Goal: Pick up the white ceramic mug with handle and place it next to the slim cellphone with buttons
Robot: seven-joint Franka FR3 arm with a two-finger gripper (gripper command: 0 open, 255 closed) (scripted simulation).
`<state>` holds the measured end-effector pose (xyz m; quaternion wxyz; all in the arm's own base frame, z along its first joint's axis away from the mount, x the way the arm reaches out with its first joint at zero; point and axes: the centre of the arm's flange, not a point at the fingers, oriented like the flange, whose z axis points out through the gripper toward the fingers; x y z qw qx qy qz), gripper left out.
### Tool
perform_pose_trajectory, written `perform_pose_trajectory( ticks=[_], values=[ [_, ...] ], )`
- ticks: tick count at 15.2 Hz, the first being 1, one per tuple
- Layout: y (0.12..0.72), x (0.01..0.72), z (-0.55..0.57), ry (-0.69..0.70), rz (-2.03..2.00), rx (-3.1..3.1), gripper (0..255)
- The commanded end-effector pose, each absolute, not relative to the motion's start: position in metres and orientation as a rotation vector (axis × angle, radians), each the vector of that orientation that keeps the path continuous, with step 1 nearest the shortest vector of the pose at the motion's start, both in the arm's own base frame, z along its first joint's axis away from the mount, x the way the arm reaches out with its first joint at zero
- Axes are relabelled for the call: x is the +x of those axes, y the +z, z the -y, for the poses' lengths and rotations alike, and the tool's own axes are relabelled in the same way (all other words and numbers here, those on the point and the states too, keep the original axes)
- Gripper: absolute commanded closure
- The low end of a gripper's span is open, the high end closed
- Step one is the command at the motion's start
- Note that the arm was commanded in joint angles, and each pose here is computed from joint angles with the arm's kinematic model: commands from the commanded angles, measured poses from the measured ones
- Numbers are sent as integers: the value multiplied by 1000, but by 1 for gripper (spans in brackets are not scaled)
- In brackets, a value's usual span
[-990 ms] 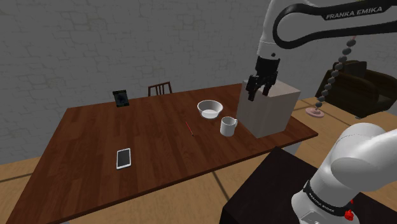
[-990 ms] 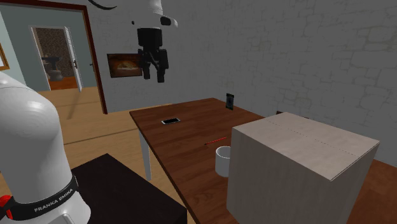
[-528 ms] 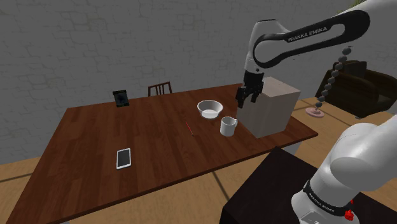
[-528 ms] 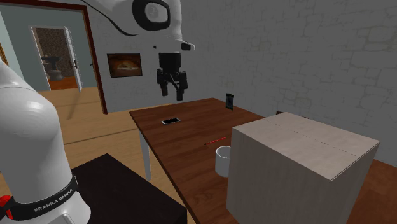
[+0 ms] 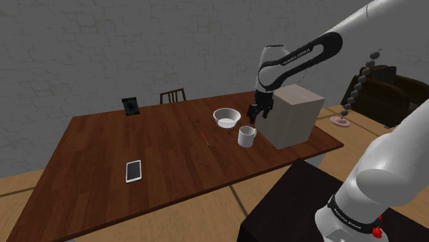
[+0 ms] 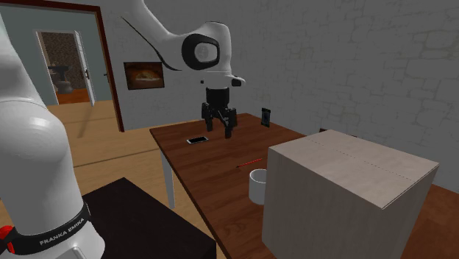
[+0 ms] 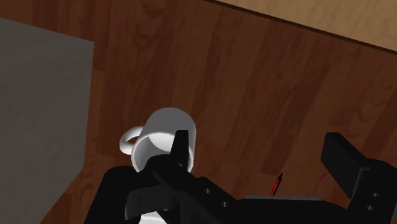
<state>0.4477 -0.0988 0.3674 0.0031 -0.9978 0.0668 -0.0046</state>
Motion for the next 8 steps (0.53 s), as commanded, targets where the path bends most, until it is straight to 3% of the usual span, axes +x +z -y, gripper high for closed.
perform_pose_trajectory(
  ticks=[1,8],
  values=[
    [345,464,108,-19,-204,-3130,0],
    [274,515,138,-27,-187,-3134,0]
  ],
)
